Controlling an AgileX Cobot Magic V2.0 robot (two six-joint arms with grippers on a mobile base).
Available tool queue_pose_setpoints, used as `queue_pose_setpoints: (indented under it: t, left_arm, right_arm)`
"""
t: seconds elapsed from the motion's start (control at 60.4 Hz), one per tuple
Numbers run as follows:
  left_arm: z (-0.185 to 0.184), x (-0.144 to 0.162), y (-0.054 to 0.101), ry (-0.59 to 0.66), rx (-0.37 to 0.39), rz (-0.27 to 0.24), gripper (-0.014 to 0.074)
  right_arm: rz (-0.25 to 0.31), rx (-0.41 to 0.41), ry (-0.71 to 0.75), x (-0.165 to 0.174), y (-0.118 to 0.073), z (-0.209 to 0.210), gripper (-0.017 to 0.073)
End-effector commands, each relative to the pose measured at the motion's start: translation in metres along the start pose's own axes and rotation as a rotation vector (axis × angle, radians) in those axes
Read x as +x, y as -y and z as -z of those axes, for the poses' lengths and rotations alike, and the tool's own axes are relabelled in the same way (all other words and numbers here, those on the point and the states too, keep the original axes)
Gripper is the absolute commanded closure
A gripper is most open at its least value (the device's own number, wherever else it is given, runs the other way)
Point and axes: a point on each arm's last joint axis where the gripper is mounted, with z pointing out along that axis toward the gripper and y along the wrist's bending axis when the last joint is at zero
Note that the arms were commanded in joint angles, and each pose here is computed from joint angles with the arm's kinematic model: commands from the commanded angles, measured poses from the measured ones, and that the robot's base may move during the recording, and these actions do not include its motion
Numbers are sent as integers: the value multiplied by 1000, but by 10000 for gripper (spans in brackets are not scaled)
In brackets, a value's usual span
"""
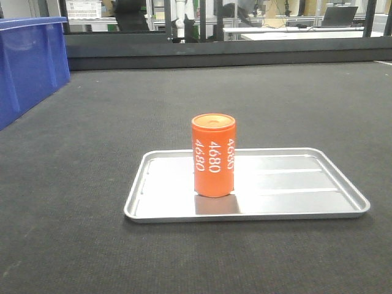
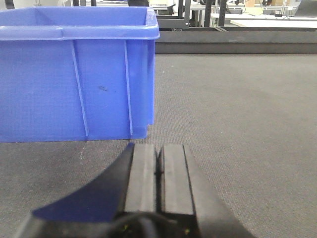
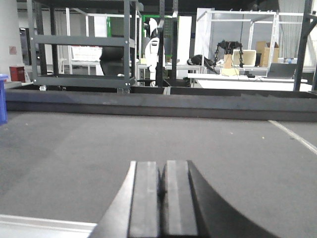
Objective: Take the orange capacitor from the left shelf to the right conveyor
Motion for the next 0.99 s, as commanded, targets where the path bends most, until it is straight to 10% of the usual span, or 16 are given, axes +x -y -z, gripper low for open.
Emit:
queue_pose_setpoints:
  t: [0.0,0.976]
  left_arm:
    - [0,1,0,70,3,10,719]
    - [0,1,0,70,3,10,719]
  right_arm:
    - [23,13,136,-17,1,0,503]
    - [-28,-2,171,3,1,1,503]
